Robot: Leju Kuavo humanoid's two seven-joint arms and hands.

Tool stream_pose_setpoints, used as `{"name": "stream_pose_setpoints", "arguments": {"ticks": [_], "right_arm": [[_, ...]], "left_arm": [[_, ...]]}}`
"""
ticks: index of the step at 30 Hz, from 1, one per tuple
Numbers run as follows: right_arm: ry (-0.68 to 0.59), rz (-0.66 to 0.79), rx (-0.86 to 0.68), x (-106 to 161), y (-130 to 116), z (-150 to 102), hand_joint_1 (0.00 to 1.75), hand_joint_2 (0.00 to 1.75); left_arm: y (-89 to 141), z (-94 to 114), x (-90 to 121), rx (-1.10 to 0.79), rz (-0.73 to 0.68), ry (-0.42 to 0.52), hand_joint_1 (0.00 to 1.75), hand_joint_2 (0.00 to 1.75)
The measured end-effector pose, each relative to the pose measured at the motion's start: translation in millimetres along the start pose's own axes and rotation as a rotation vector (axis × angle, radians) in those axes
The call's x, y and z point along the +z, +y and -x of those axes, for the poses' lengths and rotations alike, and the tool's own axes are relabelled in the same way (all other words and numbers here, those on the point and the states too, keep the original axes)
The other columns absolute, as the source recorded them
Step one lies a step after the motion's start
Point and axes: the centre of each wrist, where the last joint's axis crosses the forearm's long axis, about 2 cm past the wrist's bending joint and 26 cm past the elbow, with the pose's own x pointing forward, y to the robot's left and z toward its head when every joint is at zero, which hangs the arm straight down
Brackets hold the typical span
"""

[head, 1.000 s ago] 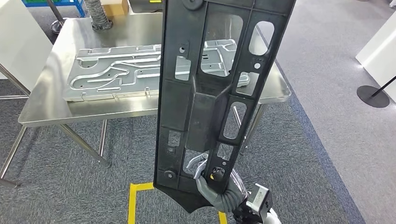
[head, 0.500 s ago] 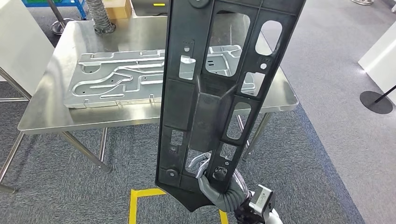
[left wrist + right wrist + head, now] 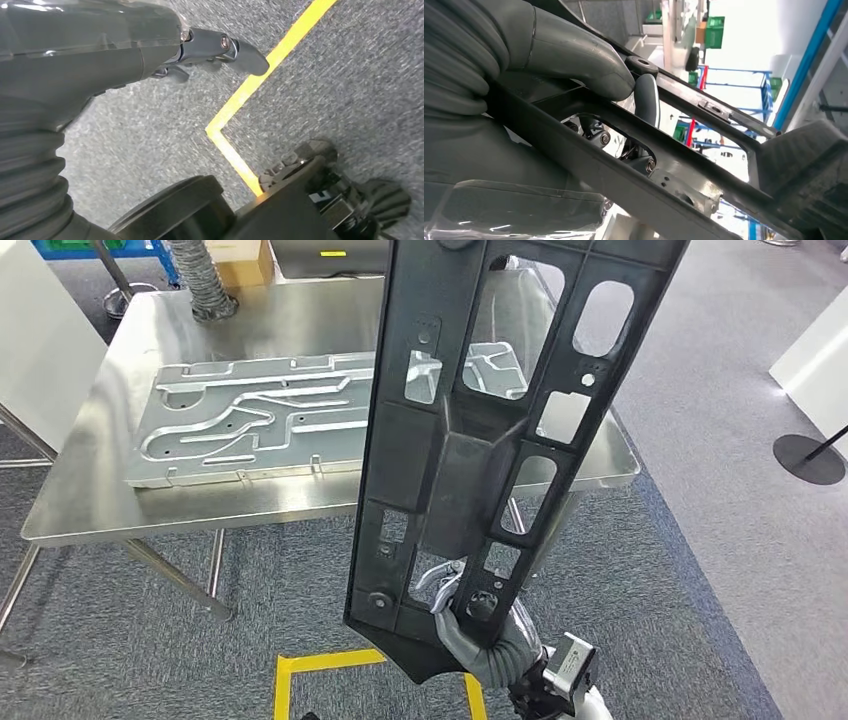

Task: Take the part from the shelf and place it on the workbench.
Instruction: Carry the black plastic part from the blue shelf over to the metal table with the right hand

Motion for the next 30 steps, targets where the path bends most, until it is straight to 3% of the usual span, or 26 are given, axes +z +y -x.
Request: {"name": "stream_pose_setpoints", "arguments": {"ticks": [30], "right_arm": [[0.076,-0.040,-0.039,-2,4,1,1.75,1.75]], "left_arm": [[-22,24,5,0.110,-0.007,0.055,0.00,1.75]]}}
